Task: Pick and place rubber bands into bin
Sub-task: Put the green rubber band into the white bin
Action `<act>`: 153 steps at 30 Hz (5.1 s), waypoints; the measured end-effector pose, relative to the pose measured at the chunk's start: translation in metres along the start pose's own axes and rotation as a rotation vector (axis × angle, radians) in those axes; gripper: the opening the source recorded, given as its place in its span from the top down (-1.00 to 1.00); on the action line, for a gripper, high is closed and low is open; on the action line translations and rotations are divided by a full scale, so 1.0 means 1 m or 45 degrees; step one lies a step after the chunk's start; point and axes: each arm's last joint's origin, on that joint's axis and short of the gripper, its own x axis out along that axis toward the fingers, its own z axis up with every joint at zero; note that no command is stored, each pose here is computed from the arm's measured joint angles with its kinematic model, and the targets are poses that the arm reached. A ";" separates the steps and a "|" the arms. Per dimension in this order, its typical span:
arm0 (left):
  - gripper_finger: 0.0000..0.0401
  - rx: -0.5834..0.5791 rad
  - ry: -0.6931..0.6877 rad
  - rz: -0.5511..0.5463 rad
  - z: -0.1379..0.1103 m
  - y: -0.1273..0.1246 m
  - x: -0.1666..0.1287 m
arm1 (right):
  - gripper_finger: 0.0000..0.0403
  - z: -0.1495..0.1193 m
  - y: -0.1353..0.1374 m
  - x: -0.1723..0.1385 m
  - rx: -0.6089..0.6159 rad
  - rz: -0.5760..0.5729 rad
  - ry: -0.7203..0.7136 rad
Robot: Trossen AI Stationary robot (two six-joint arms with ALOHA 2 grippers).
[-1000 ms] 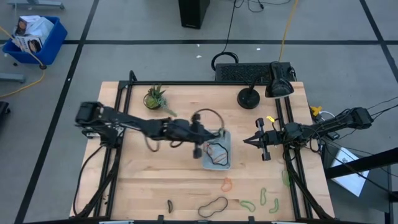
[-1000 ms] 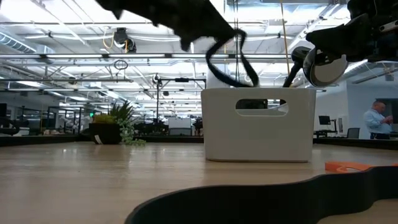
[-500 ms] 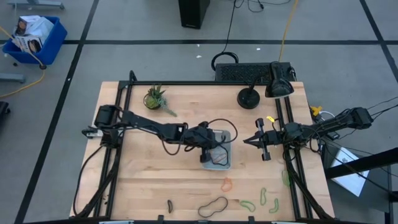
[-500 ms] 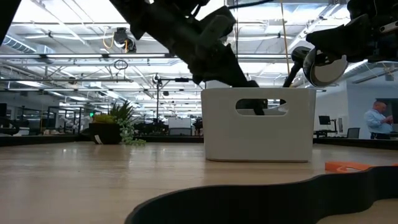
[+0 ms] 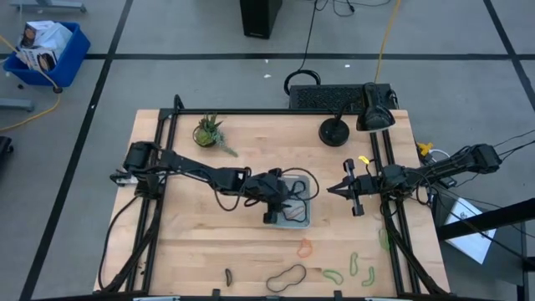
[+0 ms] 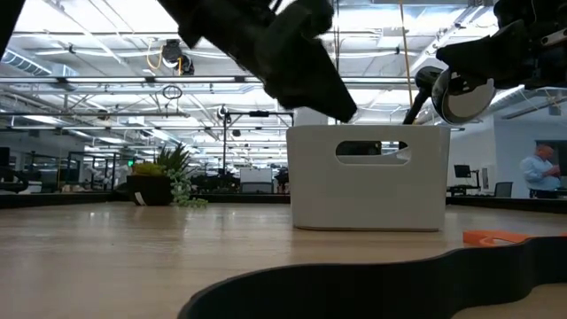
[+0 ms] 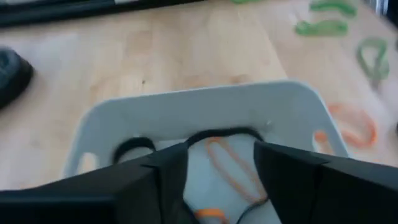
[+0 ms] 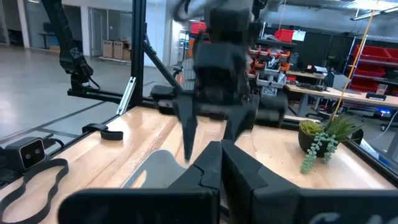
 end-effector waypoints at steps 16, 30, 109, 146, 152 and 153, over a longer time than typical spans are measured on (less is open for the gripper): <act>0.95 0.105 -0.489 0.062 -0.037 -0.002 -0.137 | 0.98 -0.001 0.000 0.000 0.039 0.002 0.012; 0.98 -0.015 -0.831 0.303 -0.128 -0.010 -0.189 | 0.98 -0.002 0.000 0.000 0.080 0.004 0.033; 0.79 -0.057 -0.798 0.285 -0.131 -0.027 -0.185 | 0.13 -0.048 0.218 0.082 0.117 0.371 1.360; 0.79 -0.038 -0.766 0.288 -0.132 -0.027 -0.184 | 1.00 0.103 0.107 0.136 -0.548 -0.090 0.858; 0.79 -0.032 -0.757 0.288 -0.133 -0.028 -0.183 | 1.00 0.071 0.047 0.154 -0.468 -0.100 0.922; 0.79 -0.026 -0.756 0.290 -0.133 -0.028 -0.183 | 1.00 0.064 0.039 0.153 -0.437 -0.100 0.950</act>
